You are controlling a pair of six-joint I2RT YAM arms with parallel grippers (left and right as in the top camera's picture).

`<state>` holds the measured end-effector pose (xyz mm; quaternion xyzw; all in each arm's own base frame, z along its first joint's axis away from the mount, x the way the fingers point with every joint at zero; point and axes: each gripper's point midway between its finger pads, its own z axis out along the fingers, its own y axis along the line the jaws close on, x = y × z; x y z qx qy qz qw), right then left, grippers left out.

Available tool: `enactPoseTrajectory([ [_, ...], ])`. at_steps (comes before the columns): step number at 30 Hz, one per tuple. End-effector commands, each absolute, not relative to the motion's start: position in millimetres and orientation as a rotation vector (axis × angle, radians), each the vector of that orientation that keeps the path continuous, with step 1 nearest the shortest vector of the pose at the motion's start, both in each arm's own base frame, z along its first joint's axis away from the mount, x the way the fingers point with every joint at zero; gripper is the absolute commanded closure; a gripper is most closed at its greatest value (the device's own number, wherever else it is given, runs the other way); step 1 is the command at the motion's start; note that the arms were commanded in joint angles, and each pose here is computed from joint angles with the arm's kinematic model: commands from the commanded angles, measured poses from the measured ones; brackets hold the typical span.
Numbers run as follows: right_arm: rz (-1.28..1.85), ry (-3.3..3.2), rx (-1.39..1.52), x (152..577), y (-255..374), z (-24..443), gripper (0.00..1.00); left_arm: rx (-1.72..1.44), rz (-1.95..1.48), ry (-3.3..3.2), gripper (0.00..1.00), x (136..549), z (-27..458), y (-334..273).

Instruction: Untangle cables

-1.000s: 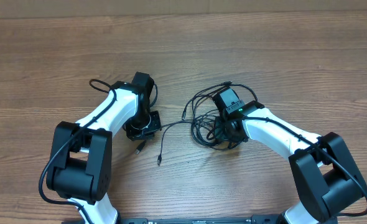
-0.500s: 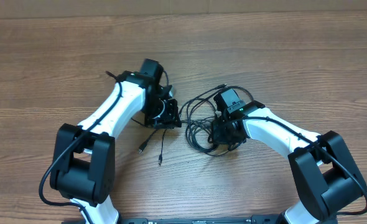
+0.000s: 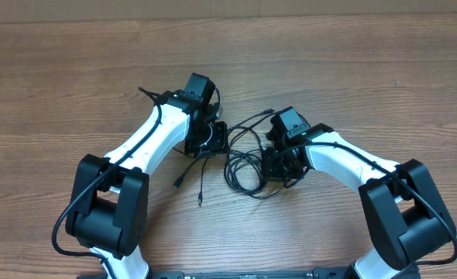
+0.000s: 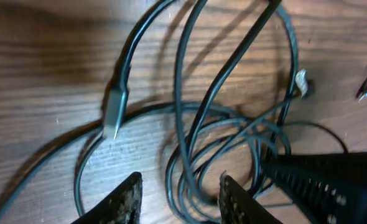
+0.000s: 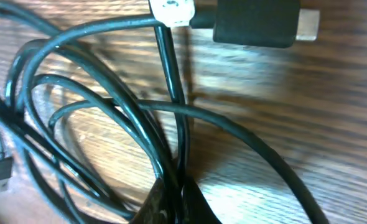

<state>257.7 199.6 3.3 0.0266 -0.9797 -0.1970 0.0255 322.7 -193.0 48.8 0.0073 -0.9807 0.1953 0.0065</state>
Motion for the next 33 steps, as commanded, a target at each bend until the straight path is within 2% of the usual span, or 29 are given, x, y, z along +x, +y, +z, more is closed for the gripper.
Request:
enactPoseTrajectory([
  [1,-0.681,-2.989,0.111,253.0,206.2,4.5,0.96,0.029,0.581,-3.073,0.58,321.2,42.2,-195.9],
  [11,-0.943,-2.903,0.15,253.4,234.5,21.2,0.96,-0.02,0.498,-3.073,0.58,310.2,37.4,-201.8],
  [19,-0.952,-2.915,0.132,257.5,236.2,21.6,0.92,0.101,0.207,-3.102,0.53,305.1,29.3,-169.1],
  [22,-0.953,-2.923,0.135,259.1,236.4,21.5,0.85,0.133,0.193,-3.104,0.51,305.7,29.0,-167.6],
  [33,-0.953,-2.923,0.135,259.1,236.4,21.5,0.83,0.235,0.125,-3.115,0.53,306.6,24.9,-159.4],
])
